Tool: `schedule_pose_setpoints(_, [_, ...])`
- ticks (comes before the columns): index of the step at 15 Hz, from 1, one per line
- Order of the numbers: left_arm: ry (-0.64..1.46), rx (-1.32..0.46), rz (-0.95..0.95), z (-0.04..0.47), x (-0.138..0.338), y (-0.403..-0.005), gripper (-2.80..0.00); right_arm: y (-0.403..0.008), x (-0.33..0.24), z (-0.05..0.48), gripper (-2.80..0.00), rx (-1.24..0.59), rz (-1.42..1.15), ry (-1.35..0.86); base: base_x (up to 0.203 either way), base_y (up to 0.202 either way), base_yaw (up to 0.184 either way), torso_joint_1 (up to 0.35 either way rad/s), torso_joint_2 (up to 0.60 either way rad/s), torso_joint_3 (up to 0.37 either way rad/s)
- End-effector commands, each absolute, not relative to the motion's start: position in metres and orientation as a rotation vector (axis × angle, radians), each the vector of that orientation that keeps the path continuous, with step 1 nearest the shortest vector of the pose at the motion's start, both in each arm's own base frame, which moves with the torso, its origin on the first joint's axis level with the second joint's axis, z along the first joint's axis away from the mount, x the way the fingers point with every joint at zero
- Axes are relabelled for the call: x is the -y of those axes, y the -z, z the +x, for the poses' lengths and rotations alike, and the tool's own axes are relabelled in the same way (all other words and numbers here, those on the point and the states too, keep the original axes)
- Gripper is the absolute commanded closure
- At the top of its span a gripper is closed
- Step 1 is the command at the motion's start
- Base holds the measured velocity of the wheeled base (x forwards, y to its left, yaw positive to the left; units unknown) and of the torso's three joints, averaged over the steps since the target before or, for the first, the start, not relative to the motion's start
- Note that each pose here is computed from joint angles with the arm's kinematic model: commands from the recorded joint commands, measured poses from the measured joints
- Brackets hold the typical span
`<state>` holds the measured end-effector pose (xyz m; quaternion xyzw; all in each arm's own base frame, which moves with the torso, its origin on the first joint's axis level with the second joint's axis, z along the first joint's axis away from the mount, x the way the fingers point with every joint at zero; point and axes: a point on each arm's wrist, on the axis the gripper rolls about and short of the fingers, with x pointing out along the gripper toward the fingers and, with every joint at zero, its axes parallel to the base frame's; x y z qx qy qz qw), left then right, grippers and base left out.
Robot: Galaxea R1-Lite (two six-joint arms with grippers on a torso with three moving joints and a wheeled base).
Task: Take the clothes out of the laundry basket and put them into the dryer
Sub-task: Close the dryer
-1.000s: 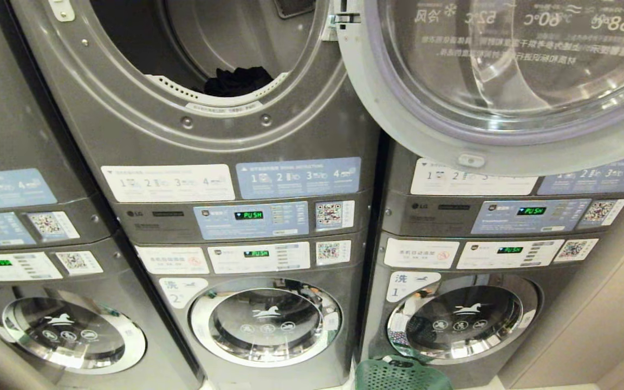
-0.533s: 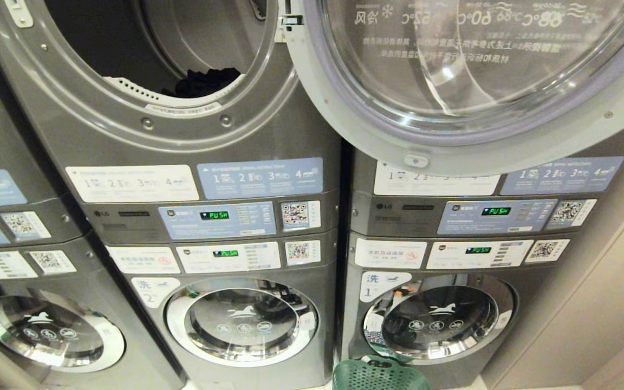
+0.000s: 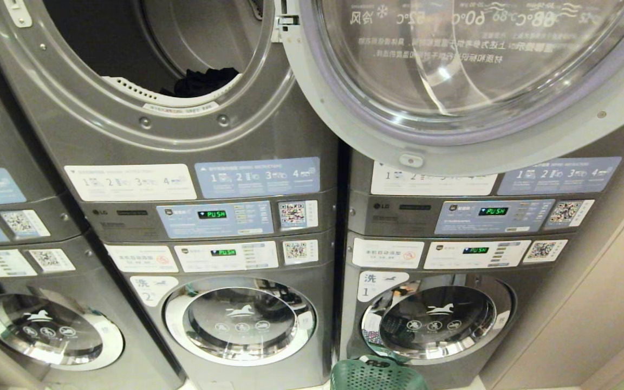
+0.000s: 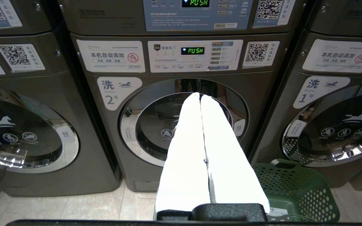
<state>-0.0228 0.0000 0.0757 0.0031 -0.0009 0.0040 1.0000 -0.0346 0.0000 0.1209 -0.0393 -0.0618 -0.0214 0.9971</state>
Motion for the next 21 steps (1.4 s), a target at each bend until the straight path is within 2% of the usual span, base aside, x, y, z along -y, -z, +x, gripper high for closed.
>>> schedule_pose_setpoints(1, [-0.008,0.003,0.006,-0.023,0.0,-0.076,0.0,-0.163,0.0,-0.031,0.0,0.129,-0.08,0.069,0.0,0.0,0.0,0.0,0.0,0.0])
schedule_pose_setpoints(4, [-0.009,0.003,0.006,-0.023,0.0,-0.076,0.0,-0.217,0.004,-0.003,0.0,0.062,-0.036,0.213,0.0,0.0,0.0,0.0,0.0,0.0])
schedule_pose_setpoints(12, [-0.009,0.002,0.006,-0.023,0.0,-0.076,0.0,-0.309,0.012,0.077,0.0,0.06,0.141,0.394,0.0,0.0,0.0,0.0,0.0,0.0])
schedule_pose_setpoints(14, [-0.009,0.002,0.006,-0.023,0.0,-0.076,0.0,-0.319,0.021,0.105,0.0,0.041,0.191,0.474,0.0,0.0,0.0,0.0,0.0,0.0])
schedule_pose_setpoints(17, [-0.009,0.002,0.006,-0.023,0.0,-0.076,0.0,-0.312,0.044,0.131,0.0,0.004,0.285,0.621,0.0,0.0,0.0,0.0,0.0,0.0])
schedule_pose_setpoints(21, [-0.009,0.002,0.006,-0.023,0.0,-0.076,0.0,-0.313,0.056,0.136,0.0,0.016,0.328,0.687,0.0,0.0,0.0,0.0,0.0,0.0])
